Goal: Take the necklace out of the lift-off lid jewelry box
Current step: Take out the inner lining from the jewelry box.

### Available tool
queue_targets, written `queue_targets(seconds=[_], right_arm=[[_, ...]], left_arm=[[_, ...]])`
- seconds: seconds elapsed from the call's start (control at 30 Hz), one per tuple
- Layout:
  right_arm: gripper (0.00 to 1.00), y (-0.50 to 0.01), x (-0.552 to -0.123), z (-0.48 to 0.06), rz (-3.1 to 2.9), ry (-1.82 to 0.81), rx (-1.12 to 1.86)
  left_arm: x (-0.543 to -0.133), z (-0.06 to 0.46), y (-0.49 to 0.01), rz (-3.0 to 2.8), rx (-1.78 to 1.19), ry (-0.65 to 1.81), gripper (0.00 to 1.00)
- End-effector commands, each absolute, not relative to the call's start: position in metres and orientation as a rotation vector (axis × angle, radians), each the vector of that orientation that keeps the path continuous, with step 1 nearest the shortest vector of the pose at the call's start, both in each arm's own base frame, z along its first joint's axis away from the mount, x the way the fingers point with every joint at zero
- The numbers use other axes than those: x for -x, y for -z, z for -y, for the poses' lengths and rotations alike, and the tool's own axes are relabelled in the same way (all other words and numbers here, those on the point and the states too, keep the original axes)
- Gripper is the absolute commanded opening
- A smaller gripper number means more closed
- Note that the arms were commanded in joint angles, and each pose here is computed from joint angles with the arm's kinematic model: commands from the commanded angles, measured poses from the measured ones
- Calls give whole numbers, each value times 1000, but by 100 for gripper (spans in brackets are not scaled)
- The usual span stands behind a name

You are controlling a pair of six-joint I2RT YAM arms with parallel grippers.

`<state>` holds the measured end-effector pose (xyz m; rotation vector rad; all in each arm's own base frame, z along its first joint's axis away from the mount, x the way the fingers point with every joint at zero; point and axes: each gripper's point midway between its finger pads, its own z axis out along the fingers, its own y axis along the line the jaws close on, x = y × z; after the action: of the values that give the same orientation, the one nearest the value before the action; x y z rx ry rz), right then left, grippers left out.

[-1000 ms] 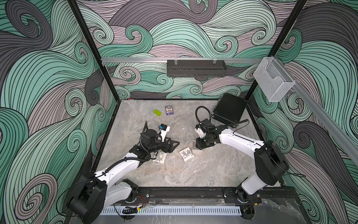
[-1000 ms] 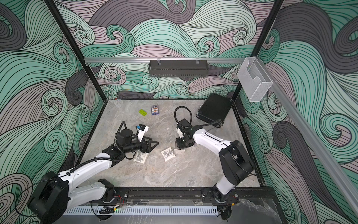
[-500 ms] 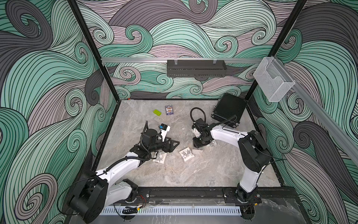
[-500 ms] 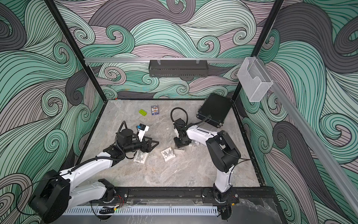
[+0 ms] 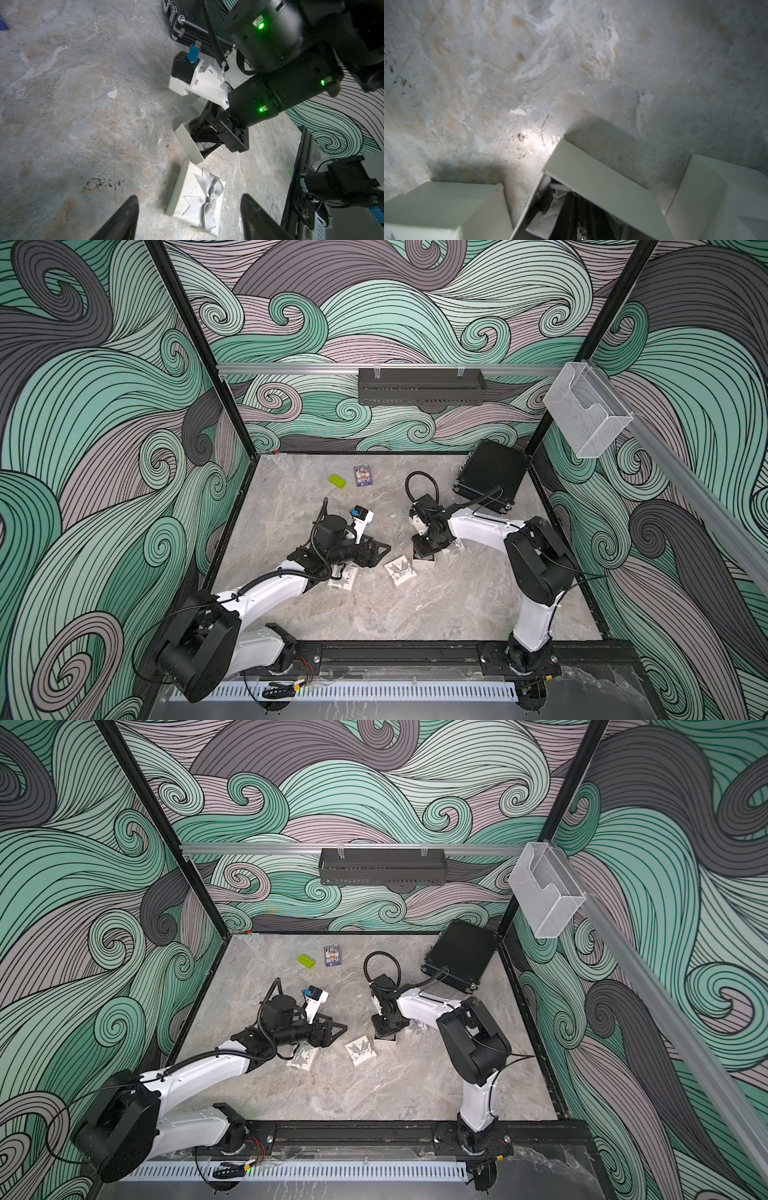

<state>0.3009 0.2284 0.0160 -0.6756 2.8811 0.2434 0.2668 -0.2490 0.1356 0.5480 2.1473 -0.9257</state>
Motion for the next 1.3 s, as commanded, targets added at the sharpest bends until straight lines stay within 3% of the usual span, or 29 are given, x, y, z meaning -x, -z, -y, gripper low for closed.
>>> queue_targets(seconds=[0.0,0.5,0.9,1.27], right_arm=[[7,-18,-299,-234,-2865,-298,686],[5,-101,-297,-254,-2701,-727,631],[8,-210,-282,-277,-2405,-1107,666],[10,-278,-254,-281,-2234,-1290,688]], left_arm=[[-274,253,-146,-2116,-564,895,75],[-273,259,-150,-2109,-580,905,75],[-254,270,-208,-1973,-627,1065,66],[-239,288,-229,-1821,-767,1156,66]])
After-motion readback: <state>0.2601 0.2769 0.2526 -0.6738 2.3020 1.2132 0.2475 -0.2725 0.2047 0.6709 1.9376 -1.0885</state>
